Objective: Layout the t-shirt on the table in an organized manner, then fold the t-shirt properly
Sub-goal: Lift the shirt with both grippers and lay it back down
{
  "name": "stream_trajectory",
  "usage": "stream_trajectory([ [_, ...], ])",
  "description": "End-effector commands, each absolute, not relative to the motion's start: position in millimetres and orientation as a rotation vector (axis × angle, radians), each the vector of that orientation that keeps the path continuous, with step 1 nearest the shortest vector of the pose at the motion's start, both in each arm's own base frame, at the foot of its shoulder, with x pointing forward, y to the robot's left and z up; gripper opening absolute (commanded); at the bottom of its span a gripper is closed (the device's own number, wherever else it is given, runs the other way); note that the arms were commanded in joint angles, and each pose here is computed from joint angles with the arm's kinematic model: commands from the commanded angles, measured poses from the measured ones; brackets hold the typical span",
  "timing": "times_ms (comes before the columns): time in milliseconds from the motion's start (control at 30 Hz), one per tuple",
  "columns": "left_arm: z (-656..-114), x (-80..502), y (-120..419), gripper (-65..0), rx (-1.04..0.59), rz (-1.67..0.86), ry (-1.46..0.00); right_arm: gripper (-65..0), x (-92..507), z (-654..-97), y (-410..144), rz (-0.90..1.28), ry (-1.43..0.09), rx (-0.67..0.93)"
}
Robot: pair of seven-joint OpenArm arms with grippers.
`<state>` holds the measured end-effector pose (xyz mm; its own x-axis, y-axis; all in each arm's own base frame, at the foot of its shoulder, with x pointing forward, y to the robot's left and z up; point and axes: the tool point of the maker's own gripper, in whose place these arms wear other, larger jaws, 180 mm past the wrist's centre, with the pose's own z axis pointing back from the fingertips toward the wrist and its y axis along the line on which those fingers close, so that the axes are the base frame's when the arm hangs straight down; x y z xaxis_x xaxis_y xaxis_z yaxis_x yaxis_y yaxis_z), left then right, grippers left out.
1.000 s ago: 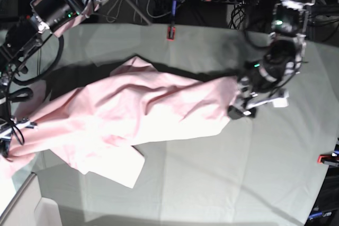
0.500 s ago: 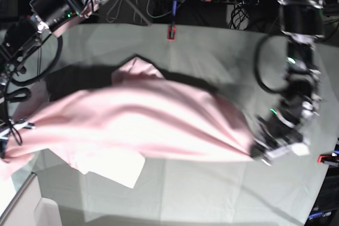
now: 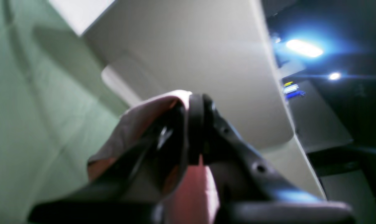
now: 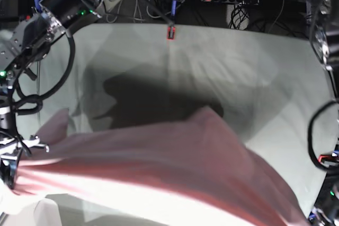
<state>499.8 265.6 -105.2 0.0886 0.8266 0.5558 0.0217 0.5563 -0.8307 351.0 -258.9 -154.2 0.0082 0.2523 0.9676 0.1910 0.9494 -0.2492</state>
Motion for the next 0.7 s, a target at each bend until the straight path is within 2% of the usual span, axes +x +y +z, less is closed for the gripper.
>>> stream_trajectory([
  [0,-79,503,272,-64.8,-0.832,0.701,-1.41,-65.0,351,-133,-259,0.049,-1.651,-0.361],
  [100,-99,525,269,-64.8,-0.806,0.733,-1.343,-65.0,365,-141,-253,0.042,-1.643,-0.311],
  [333,-193,564,231,-63.7,-0.853,0.944,-1.055,-65.0,395,-158,-261,-0.032,-1.611,-0.26],
  [400,-220,569,223,-60.5,-0.847,1.003,-0.972,-65.0,411,-170,-266,-0.062,-1.578,-0.245],
  [467,-235,571,222,-54.6,-0.838,1.047,-0.929,-65.0,423,-179,-280,-0.087,-1.535,-0.279],
  [600,-259,572,241,-43.1,-0.741,1.15,-0.95,-65.0,451,-194,-290,-0.082,-1.465,-0.275],
  [667,-263,571,247,-42.3,-0.724,1.174,-0.961,-59.5,461,-201,-293,-0.066,-1.423,-0.29],
])
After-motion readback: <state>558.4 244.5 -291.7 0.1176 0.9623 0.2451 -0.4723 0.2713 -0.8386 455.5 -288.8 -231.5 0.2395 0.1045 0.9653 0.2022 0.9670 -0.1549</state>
